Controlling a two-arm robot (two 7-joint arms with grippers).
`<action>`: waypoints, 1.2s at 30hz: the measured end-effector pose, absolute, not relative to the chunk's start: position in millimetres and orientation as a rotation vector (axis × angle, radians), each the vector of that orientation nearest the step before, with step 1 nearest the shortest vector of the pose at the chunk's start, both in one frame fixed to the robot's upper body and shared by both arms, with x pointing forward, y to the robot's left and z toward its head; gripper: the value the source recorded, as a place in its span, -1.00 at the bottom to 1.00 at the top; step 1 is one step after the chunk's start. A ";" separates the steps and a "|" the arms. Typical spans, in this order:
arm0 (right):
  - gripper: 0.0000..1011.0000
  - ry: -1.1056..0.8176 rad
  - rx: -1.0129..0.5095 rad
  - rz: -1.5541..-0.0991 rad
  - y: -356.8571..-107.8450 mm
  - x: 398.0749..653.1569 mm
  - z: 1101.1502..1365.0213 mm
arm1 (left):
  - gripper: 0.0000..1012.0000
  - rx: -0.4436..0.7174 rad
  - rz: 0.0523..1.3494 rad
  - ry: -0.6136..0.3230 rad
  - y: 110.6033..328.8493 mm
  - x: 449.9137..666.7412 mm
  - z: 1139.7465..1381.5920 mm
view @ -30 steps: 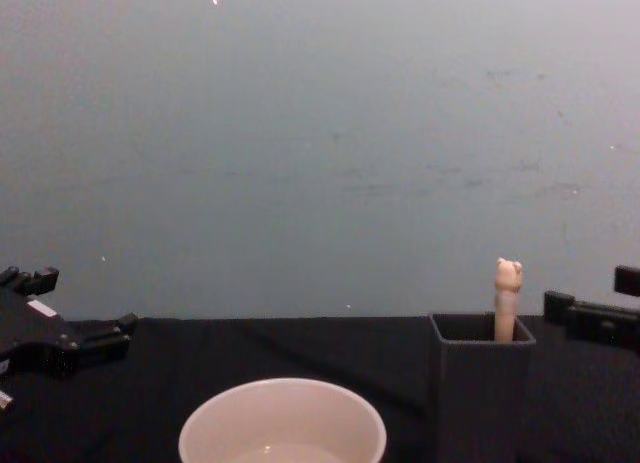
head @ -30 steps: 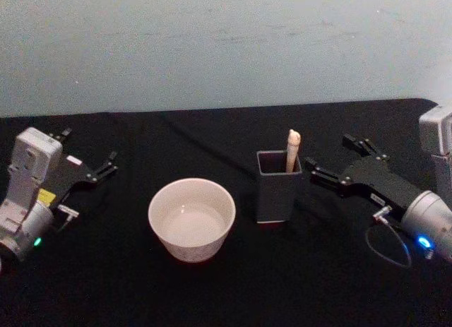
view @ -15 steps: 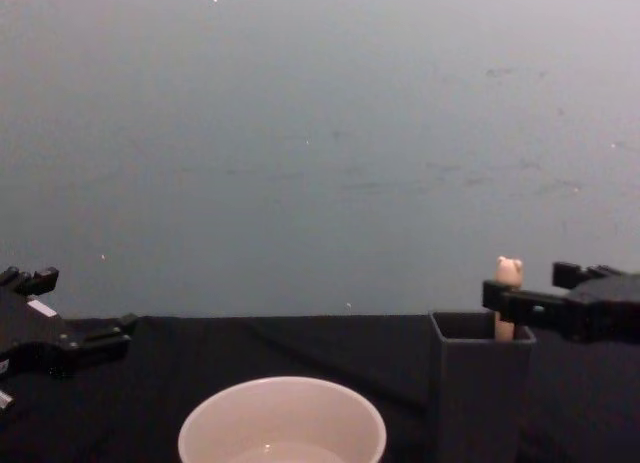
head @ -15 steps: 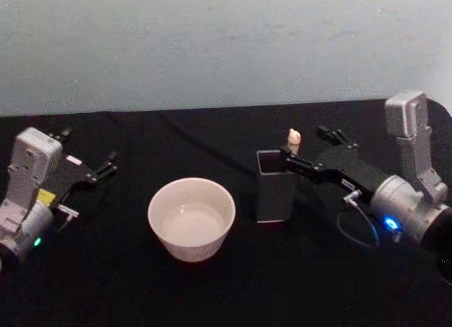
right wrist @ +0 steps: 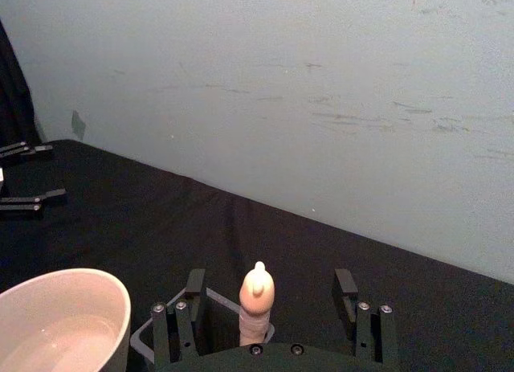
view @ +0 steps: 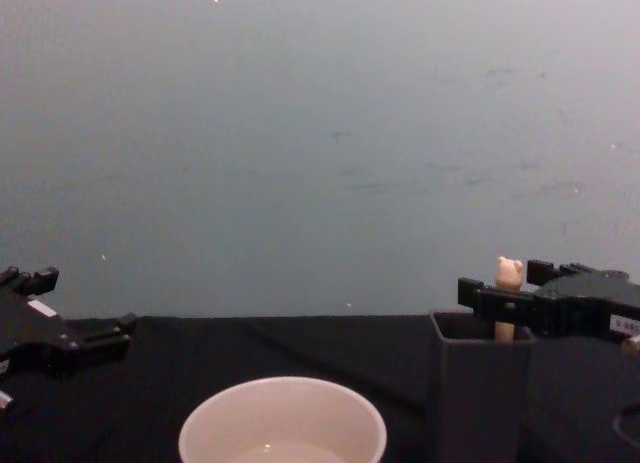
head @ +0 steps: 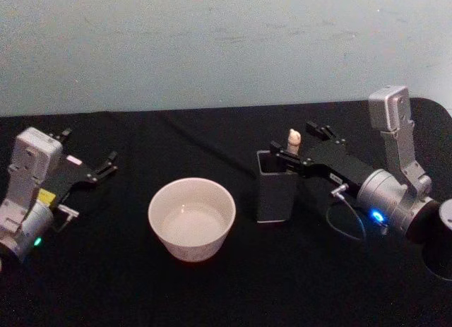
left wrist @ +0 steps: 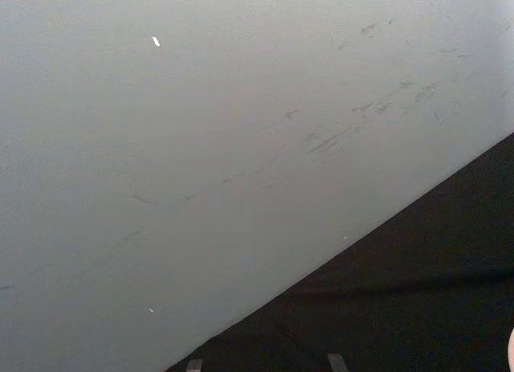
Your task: Pick up the stirring spoon with one hand, stir inside the cup, then place it back in its original position.
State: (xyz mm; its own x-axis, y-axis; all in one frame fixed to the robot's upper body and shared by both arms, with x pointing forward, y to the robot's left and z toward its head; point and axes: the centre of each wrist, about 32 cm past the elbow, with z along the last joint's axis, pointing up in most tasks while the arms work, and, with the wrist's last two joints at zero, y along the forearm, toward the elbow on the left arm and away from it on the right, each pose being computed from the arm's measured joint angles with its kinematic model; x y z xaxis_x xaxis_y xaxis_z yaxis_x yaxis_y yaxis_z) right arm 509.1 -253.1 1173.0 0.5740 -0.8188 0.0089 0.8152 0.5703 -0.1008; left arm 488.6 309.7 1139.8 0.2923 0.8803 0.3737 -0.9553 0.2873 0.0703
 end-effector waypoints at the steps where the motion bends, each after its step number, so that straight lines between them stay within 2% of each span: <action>1: 0.98 0.040 -0.098 -0.959 -253.2 509.1 1173.0 | 0.98 0.304 1.248 -0.285 309.7 488.6 1139.8; 7: 0.98 0.040 -0.098 -0.960 -253.6 508.8 1173.1 | 0.98 0.304 1.248 -0.285 309.7 488.6 1139.8; 11: 0.88 0.040 -0.097 -0.960 -253.7 508.6 1173.3 | 0.98 0.304 1.248 -0.285 309.6 488.6 1139.8; 16: 0.60 0.040 -0.096 -0.960 -253.8 508.5 1173.3 | 0.98 0.304 1.248 -0.285 309.7 488.6 1139.8; 17: 0.60 0.040 -0.096 -0.960 -253.8 508.5 1173.3 | 0.98 0.305 1.248 -0.285 309.7 488.6 1139.8; 19: 0.42 0.040 -0.096 -0.960 -253.8 508.4 1173.3 | 0.98 0.304 1.248 -0.285 309.7 488.6 1139.8; 21: 0.34 0.040 -0.096 -0.960 -253.8 508.4 1173.3 | 0.98 0.304 1.248 -0.285 309.7 488.6 1139.8; 22: 0.22 0.040 -0.096 -0.961 -253.9 508.3 1173.3 | 0.98 0.304 1.248 -0.285 309.6 488.6 1139.8; 23: 0.22 0.040 -0.096 -0.961 -253.8 508.3 1173.4 | 0.98 0.304 1.248 -0.285 309.7 488.6 1139.8; 30: -0.27 0.040 -0.095 -0.961 -253.9 508.1 1173.4 | 0.98 0.304 1.248 -0.285 309.7 488.6 1139.8; 32: -0.34 0.040 -0.095 -0.961 -254.0 508.1 1173.4 | 0.98 0.304 1.248 -0.285 309.7 488.6 1139.8; 33: -0.47 0.040 -0.095 -0.961 -254.0 508.1 1173.4 | 0.98 0.304 1.248 -0.285 309.7 488.6 1139.8; 36: -0.55 0.040 -0.095 -0.961 -254.0 508.1 1173.4 | 0.98 0.304 1.248 -0.285 309.7 488.6 1139.8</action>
